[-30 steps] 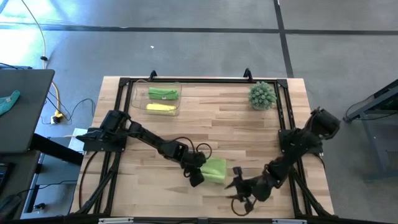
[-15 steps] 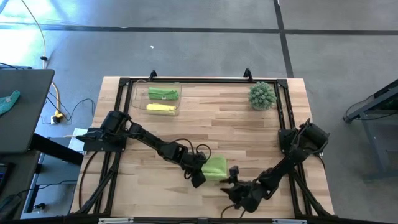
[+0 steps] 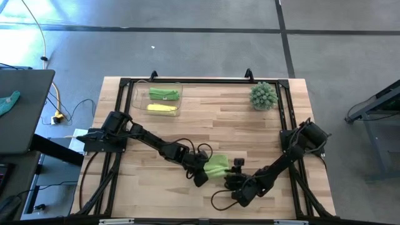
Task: Roll microfiber towels into tight, uniform cylinder then place into a basket
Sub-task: Roll the light green microfiber cloth
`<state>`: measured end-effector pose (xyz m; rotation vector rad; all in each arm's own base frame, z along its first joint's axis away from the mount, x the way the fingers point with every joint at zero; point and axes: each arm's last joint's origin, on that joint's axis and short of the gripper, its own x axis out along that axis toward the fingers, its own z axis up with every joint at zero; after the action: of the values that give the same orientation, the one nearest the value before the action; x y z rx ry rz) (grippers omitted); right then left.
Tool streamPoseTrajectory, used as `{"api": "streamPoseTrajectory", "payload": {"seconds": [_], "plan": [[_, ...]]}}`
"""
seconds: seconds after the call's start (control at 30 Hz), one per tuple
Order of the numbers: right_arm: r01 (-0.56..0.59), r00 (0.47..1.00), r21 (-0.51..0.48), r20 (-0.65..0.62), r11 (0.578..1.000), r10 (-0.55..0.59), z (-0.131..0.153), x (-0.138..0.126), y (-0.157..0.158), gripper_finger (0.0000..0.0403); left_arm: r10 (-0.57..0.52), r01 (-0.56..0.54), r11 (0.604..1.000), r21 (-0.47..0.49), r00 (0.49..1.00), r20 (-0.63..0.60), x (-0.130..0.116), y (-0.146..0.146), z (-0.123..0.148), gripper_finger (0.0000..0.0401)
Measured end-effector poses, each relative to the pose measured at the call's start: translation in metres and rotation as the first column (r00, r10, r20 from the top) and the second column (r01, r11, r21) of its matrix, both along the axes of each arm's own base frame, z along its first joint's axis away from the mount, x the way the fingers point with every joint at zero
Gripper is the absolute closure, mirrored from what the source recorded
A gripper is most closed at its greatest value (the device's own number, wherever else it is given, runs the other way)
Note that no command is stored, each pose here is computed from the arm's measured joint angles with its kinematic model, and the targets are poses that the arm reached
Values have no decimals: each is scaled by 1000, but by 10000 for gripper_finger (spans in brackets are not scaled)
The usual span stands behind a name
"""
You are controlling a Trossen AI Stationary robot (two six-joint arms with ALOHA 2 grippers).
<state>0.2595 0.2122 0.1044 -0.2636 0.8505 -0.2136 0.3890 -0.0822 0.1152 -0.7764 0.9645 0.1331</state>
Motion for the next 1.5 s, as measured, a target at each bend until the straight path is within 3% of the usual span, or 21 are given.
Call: {"api": "streamPoseTrajectory", "payload": {"seconds": [0.1,0.23,0.37,0.53,0.7,0.87,1.0,1.13,1.33,1.5], "plan": [[55,998,61,-20,997,-54,0,1,-3,251,-37,37,999,4,999,4,0,-1,1,368],[126,991,157,-67,979,-117,-1,2,-8,261,-149,145,985,90,988,31,0,1,4,352],[166,984,204,-101,965,-148,-2,3,-11,290,-251,243,952,188,968,24,-3,6,10,329],[229,971,247,-121,942,-204,-4,3,-14,340,-335,341,891,300,939,-74,-13,11,19,303],[273,960,278,-132,921,-245,-4,4,-16,382,-426,453,807,379,891,-158,-26,8,37,296],[340,939,347,-166,874,-300,0,9,-22,390,-532,538,716,444,833,-151,-32,-14,48,297],[378,925,402,-206,834,-320,3,12,-28,390,-593,531,586,611,796,-123,-33,-40,50,297],[384,922,434,-229,815,-312,5,16,-32,390,-565,443,475,761,816,-123,-34,-56,46,296],[392,918,454,-248,800,-309,6,19,-35,389,-527,392,479,785,844,-101,-28,-55,39,266],[389,920,471,-248,792,-305,6,21,-36,389,-497,421,456,784,851,-167,-22,-45,16,231]]}}
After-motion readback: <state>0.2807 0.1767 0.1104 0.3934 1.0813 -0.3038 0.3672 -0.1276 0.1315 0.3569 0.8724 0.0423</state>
